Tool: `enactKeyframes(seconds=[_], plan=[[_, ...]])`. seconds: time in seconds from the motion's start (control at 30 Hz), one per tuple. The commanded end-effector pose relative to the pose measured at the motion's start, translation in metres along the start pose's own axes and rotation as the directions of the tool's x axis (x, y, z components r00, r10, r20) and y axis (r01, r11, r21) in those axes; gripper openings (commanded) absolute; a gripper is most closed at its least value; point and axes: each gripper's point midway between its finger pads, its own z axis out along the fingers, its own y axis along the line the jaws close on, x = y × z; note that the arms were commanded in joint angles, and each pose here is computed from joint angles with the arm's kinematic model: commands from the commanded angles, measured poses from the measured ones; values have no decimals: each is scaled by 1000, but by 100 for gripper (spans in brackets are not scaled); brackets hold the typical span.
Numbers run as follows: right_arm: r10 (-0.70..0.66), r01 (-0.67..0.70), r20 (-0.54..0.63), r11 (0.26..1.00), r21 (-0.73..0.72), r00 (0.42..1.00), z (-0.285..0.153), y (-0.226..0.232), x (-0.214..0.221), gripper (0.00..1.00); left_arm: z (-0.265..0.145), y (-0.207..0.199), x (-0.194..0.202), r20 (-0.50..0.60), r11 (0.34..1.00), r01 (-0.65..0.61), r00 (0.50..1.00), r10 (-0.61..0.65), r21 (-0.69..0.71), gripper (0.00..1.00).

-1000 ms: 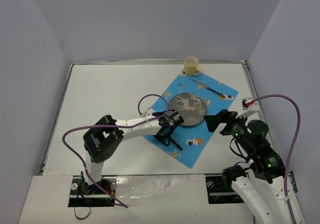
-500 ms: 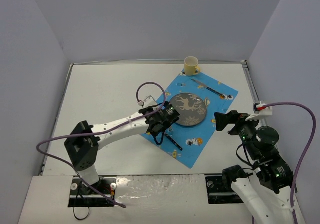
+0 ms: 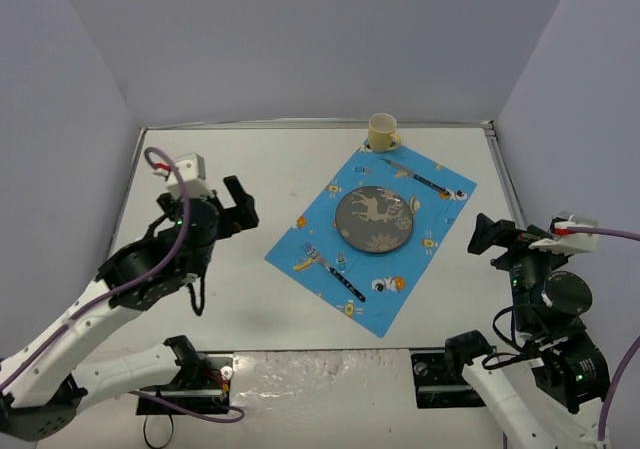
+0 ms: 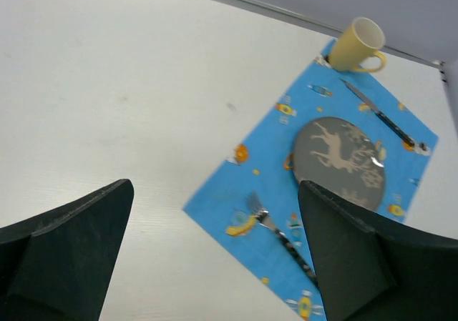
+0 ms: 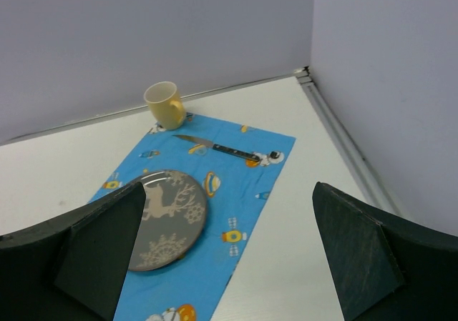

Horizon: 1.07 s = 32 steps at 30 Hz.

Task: Set the dinner table for one person

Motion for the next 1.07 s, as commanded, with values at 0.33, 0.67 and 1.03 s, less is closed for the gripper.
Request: enactKeyframes(seconds=[0.33,0.67,1.03], plan=[[-43,27,116,990,142,992,-8,-34,-3,100,-13,101,23,42,946,-290,954,298,-143,97],[-23,4,119,988,153,993,-10,-38,8,100,-21,133,27,77,938,-241,961,267,-249,97],[-26,9,120,990,143,992,-10,-36,5,100,-21,141,26,88,942,-205,968,236,-267,97]])
